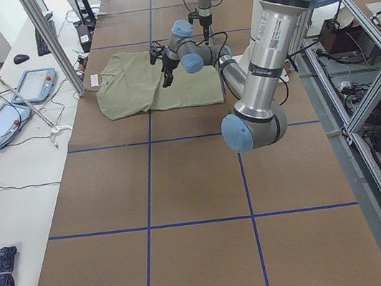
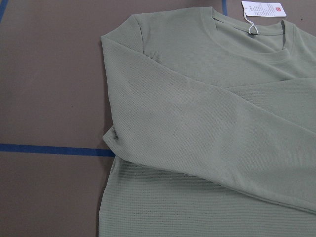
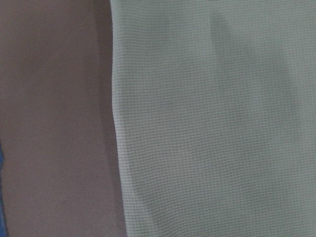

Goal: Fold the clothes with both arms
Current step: 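Move both grippers down to the shirt's hem corners nearest the robot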

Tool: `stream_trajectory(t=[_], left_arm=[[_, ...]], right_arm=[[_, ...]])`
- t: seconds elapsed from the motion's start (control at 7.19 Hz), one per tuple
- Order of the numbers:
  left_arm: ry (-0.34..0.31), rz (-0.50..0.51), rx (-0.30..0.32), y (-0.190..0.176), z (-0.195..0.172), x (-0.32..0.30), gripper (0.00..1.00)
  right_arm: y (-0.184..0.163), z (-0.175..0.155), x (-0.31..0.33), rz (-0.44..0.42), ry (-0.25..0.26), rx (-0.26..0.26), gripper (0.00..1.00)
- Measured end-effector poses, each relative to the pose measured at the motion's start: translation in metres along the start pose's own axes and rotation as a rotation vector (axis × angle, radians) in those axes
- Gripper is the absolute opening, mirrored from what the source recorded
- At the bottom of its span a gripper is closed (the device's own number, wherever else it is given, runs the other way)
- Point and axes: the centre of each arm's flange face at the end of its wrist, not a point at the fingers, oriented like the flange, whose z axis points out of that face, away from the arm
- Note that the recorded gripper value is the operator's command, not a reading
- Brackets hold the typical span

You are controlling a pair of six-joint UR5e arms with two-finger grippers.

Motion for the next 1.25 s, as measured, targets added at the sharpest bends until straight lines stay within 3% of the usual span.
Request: stream_trajectory(t=[0.14, 0.28, 0.42, 0.56, 0.7, 0.83, 1.25], left_arm=[[-0.001, -0.001, 0.0, 0.0007, -0.0006, -0.0019, 1.0], [-0.002, -0.002, 0.0, 0.0011, -0.0008, -0.0027, 1.0], [0.0, -0.002, 0.0, 0.0012, -0.0017, -0.0026, 1.0], [0.002, -0.001, 0.0, 0.0012, -0.0028, -0.0023, 1.0], [0.003, 0.0, 0.0, 0.0011, -0.0032, -0.0022, 1.0], [0.003, 0.001, 0.0, 0.0011, -0.0034, -0.0022, 1.0], [0.004, 0.003, -0.001, 0.0015, -0.0033, -0.002, 1.0]], right_arm=[[0.0016, 0.0045, 0.002, -0.001, 0.009, -0.006, 1.0], [0.0028, 0.0076, 0.0034, -0.001, 0.016, -0.011, 0.92], [0.0043, 0.0088, 0.0036, -0.003, 0.017, -0.015, 0.72], [0.0057, 0.0097, 0.0035, -0.005, 0.018, -0.02, 0.34], [0.0064, 0.0097, 0.0033, -0.005, 0.017, -0.023, 0.07], [0.0067, 0.0091, 0.003, -0.005, 0.016, -0.025, 0.0], [0.0067, 0.0073, 0.0024, -0.005, 0.011, -0.021, 0.0]])
